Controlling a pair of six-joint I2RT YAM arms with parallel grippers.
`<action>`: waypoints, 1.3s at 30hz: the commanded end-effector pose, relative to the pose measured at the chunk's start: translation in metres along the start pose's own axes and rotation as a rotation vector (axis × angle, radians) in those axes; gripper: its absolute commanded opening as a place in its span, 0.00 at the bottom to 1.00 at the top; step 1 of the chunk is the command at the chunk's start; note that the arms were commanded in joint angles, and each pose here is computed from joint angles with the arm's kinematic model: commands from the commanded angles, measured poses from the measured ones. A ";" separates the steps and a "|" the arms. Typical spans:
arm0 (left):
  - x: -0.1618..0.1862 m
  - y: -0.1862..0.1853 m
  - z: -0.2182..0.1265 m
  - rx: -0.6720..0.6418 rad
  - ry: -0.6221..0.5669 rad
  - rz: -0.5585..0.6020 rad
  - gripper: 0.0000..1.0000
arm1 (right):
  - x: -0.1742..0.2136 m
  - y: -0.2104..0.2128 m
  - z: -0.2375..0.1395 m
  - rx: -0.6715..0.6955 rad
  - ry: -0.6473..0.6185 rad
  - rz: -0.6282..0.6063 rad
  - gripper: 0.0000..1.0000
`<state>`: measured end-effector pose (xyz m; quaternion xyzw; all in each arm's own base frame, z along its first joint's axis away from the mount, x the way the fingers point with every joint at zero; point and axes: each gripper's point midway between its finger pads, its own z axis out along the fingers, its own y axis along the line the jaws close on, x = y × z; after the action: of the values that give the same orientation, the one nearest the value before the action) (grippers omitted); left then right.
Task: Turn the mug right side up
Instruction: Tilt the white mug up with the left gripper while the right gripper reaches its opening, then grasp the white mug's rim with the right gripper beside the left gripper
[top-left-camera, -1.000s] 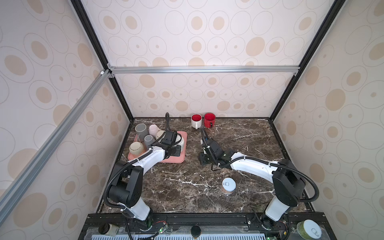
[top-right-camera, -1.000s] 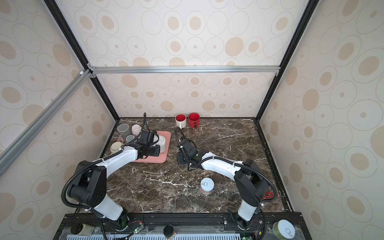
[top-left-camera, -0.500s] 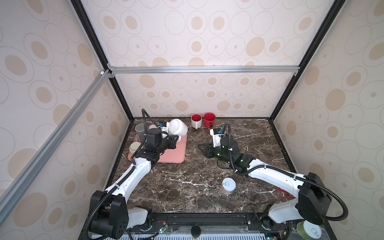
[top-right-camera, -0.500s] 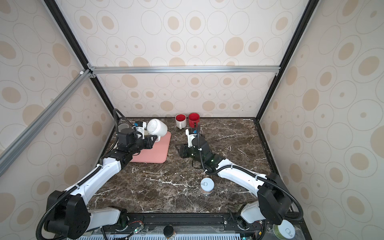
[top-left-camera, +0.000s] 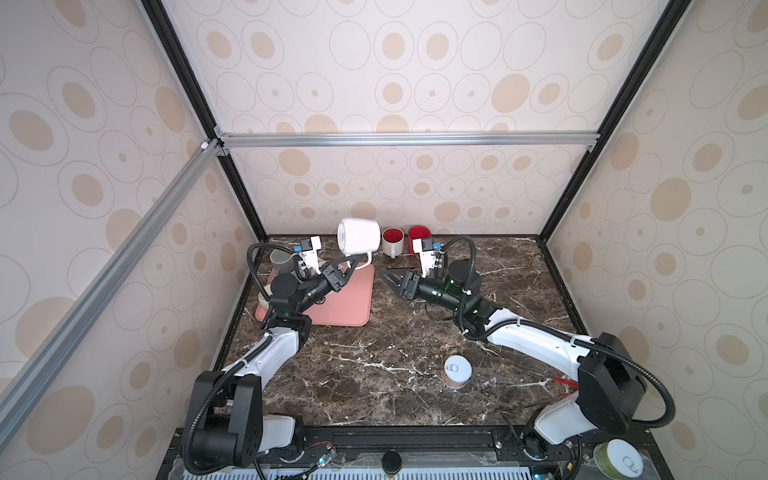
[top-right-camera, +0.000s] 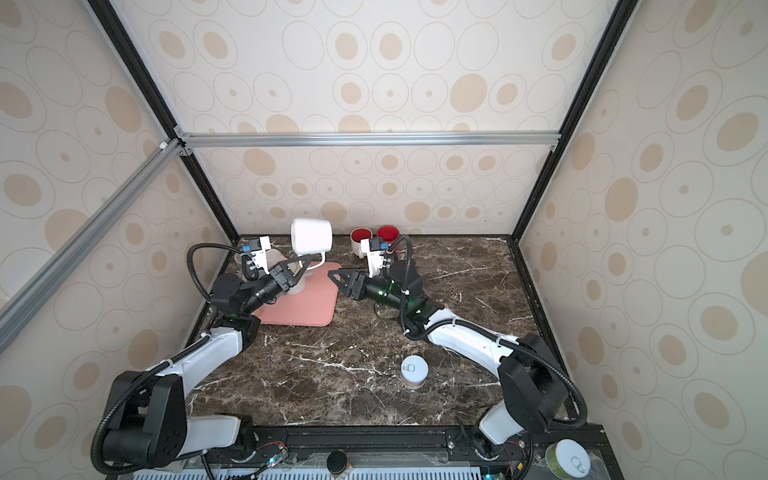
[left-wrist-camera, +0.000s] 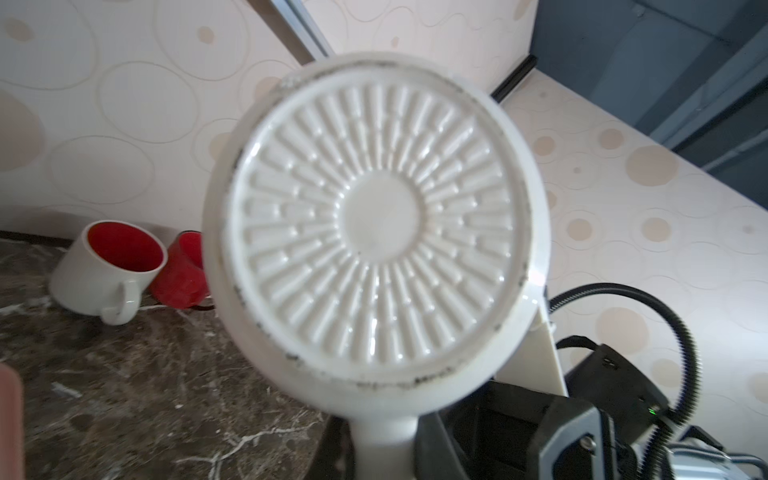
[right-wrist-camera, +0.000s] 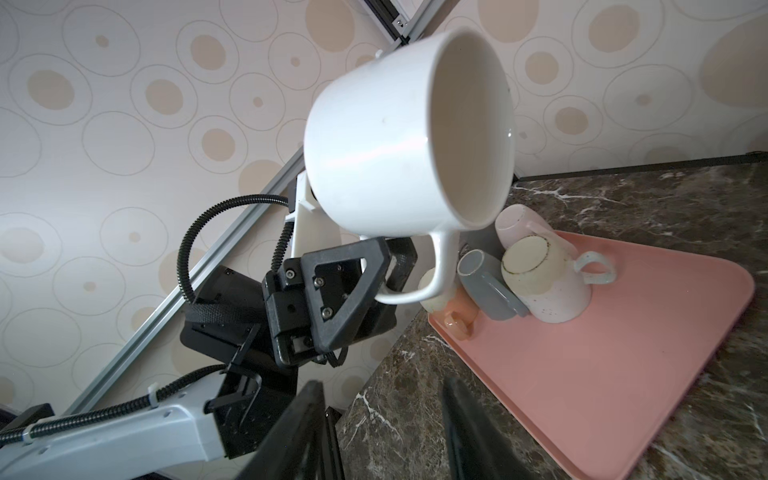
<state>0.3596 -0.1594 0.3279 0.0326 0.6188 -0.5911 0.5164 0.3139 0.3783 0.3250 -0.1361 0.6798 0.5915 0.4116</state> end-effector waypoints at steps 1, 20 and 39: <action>-0.022 -0.080 -0.011 0.311 -0.059 0.117 0.00 | -0.017 0.028 0.008 -0.126 -0.022 0.019 0.50; -0.011 -0.095 -0.018 0.452 -0.004 0.064 0.00 | -0.038 0.045 0.041 -0.272 -0.001 0.066 0.37; 0.003 -0.068 -0.009 0.349 0.062 0.068 0.33 | -0.052 0.040 0.034 -0.260 -0.064 0.074 0.00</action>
<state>0.3313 -0.1717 0.3482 0.0840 0.5548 -0.6898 0.4576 0.3379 0.4156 0.3514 -0.1355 0.6380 0.6721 0.3507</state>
